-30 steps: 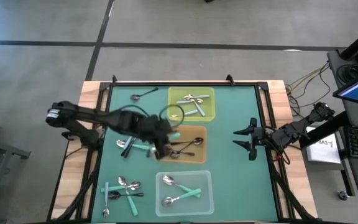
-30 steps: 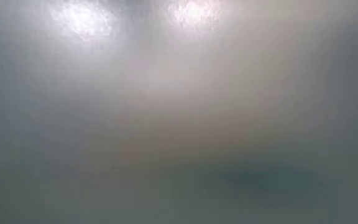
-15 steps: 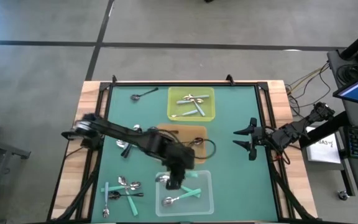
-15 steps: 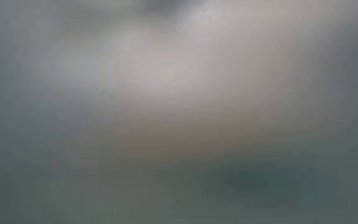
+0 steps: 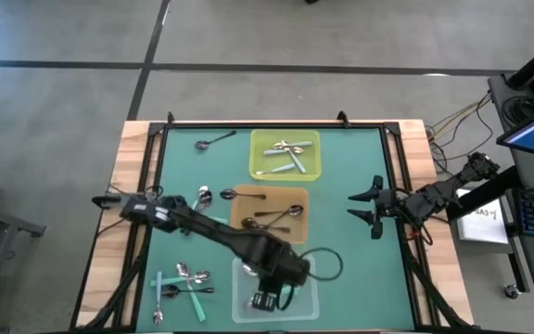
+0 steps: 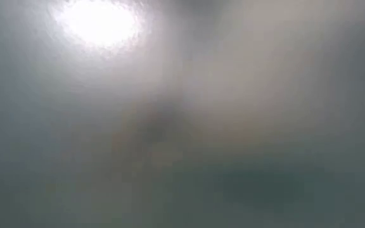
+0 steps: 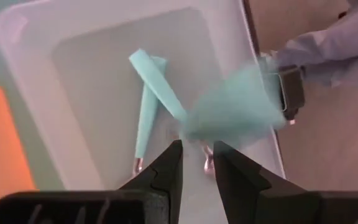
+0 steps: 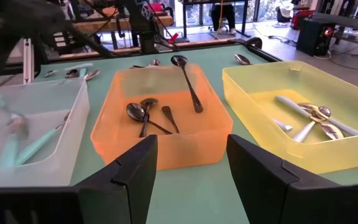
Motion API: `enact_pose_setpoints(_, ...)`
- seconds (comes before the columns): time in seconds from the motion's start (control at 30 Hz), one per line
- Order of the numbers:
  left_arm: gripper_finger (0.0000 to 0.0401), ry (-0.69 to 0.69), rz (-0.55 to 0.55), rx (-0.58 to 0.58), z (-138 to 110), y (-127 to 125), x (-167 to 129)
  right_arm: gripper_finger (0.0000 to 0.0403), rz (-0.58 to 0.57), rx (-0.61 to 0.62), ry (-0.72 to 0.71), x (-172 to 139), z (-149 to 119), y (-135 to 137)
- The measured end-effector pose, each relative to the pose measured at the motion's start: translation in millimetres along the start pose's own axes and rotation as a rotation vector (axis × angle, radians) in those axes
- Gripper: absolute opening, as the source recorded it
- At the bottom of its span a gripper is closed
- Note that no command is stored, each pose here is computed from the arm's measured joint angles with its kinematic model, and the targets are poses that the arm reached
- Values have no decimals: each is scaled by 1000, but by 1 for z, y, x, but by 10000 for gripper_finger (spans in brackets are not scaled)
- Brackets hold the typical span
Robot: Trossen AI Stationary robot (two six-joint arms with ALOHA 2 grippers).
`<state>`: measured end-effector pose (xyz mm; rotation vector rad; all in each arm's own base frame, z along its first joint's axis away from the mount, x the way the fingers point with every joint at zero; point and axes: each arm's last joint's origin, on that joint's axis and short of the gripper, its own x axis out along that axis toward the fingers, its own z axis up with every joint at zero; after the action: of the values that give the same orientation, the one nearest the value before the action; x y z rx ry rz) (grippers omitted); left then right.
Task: Sort silverware by color (type)
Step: Put the green spoon into the transparent bin, then put the blue spoon into the yellow bin
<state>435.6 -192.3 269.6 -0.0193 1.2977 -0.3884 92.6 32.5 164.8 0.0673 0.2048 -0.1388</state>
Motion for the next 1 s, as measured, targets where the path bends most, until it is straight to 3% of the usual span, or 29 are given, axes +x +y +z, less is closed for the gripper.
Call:
enact_pose_setpoints(0.13,73,24,59,-11,-6,-6,5,185,0,0,0,0,0,0)
enact_pose_setpoints(0.47,75,205,435,-195,-32,4,-3,185,0,0,0,0,0,0)
enact_pose_setpoints(0.7,75,204,474,-288,-42,10,-9,185,0,0,0,0,0,0)
enact_pose_setpoints(0.83,75,256,523,-408,-64,23,-12,185,0,0,0,0,0,0)
enact_pose_setpoints(1.0,75,330,590,-551,-113,38,-26,185,0,0,0,0,0,0)
